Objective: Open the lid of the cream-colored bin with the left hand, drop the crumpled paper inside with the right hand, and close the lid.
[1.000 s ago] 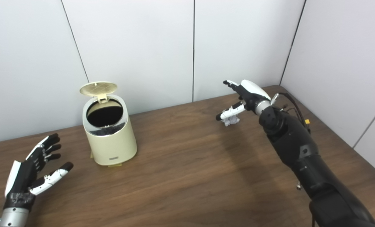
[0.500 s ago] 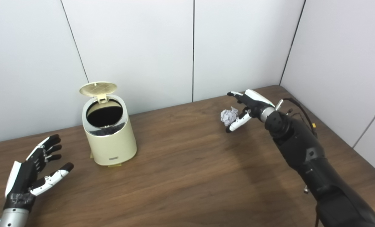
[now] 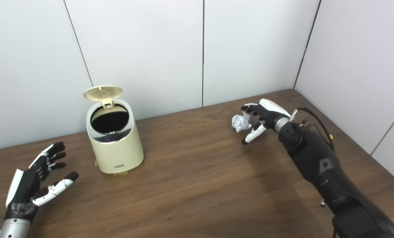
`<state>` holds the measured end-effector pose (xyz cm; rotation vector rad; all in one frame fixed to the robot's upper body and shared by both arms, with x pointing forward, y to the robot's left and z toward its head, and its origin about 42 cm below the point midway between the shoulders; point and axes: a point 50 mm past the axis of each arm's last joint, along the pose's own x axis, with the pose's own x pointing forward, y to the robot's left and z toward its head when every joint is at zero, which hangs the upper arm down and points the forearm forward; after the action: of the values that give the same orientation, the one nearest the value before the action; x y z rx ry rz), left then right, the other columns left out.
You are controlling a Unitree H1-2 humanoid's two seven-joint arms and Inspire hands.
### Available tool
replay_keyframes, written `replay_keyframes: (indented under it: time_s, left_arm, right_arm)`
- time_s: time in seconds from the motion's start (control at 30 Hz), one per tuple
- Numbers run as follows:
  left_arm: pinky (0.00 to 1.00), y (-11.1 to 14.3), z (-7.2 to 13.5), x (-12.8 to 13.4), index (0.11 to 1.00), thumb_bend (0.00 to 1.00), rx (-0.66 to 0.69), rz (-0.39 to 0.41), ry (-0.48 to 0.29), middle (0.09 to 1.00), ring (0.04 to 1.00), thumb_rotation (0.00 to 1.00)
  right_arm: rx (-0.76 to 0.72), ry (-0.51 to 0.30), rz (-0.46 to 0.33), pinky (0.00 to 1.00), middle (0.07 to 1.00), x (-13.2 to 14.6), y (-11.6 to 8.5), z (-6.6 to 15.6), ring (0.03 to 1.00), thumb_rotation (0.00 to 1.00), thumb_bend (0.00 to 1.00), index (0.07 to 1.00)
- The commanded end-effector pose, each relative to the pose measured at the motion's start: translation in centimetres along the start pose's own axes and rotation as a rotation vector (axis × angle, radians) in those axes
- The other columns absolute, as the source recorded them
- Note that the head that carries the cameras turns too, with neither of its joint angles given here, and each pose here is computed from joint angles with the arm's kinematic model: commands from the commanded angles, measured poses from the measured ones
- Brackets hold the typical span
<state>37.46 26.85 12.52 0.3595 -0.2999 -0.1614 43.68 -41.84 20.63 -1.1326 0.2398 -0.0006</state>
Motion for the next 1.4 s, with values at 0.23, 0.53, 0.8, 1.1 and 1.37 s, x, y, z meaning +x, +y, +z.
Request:
replay_keyframes:
  time_s: [0.23,0.53,0.8,1.1,1.37]
  left_arm:
    - [0.77,-0.6,-1.4,-2.0,0.909,0.72,0.01,-0.001,0.044,0.878,0.85,0.31]
    - [0.77,-0.6,-1.4,-2.1,0.917,0.69,-0.002,0.002,0.04,0.881,0.846,0.28]
    - [0.77,-0.6,-1.3,-2.2,0.918,0.69,0.006,0.003,0.041,0.881,0.847,0.28]
    - [0.75,-0.6,-1.4,-2.2,0.913,0.69,-0.002,0.001,0.041,0.88,0.842,0.27]
    - [0.75,-0.5,-1.4,-2.2,0.918,0.69,-0.006,-0.004,0.038,0.883,0.842,0.28]
  right_arm:
    - [-0.031,-0.061,-0.094,0.78,0.838,0.9,-2.2,1.1,0.865,0.15,0.84,0.808]
    - [-0.019,-0.103,-0.106,0.76,0.816,0.9,-1.7,1.5,0.825,0.17,0.86,0.794]
    - [-0.017,-0.143,-0.142,0.68,0.712,1.0,-1.2,1.5,0.715,0.13,0.83,0.748]
    - [0.003,-0.143,-0.171,0.62,0.608,0.9,-1.2,0.9,0.613,0.1,0.57,0.524]
    - [-0.05,-0.122,-0.211,0.56,0.53,0.7,-1.6,0.7,0.561,0.03,0.52,0.476]
